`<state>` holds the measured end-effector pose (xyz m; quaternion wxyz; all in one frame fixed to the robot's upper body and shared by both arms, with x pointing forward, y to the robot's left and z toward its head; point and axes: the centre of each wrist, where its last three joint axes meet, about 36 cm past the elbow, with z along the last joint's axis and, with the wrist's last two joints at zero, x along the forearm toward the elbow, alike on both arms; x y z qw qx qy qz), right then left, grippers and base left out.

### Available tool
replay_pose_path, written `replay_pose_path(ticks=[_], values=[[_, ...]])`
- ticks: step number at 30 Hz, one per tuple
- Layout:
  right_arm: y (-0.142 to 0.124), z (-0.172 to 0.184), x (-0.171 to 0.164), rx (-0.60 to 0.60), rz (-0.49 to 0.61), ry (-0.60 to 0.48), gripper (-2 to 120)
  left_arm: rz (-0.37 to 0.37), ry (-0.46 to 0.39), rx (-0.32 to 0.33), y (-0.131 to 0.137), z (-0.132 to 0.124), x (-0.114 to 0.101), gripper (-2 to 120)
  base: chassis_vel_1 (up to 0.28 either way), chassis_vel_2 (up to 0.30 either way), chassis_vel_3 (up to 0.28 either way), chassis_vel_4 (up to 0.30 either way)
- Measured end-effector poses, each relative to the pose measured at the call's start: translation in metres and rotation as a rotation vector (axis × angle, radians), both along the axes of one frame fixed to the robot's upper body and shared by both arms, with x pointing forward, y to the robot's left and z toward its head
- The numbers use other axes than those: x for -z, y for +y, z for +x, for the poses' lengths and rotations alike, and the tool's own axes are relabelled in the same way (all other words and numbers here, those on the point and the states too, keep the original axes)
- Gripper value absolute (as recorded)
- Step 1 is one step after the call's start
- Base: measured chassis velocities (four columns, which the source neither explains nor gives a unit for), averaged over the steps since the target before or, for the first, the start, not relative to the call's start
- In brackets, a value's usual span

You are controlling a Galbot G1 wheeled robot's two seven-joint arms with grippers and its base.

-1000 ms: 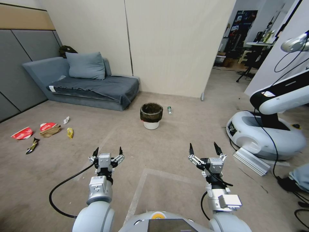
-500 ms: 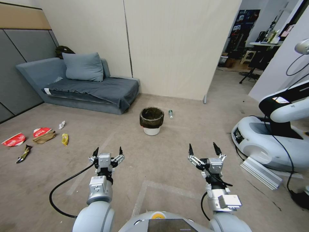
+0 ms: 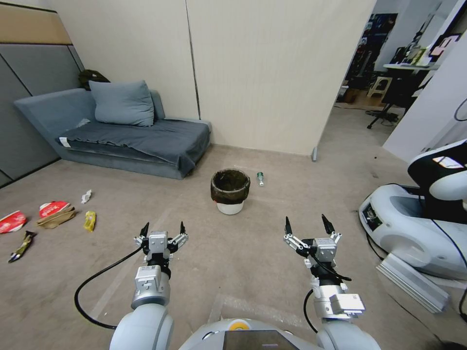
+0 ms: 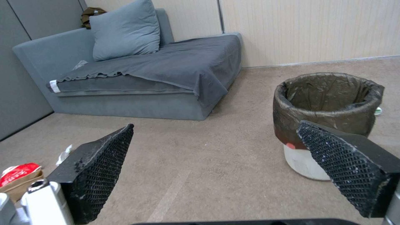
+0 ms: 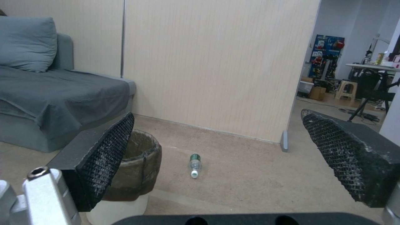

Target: Pick up the trash bin, then pick up the garbage from the floor and place it into the trash bin.

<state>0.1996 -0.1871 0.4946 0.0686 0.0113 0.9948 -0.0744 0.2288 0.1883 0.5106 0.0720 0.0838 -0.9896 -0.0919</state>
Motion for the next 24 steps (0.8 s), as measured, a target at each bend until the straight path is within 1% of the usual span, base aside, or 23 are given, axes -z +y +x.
replay_pose_path(ticks=[24], values=[[-0.0001, 0.0001, 0.0, -0.002, 0.0, -0.002, 100, 0.001, 0.004, 0.009, -0.0015, -0.0006, 0.0002, 100, -0.137, 0.144, 0.145, -0.137]])
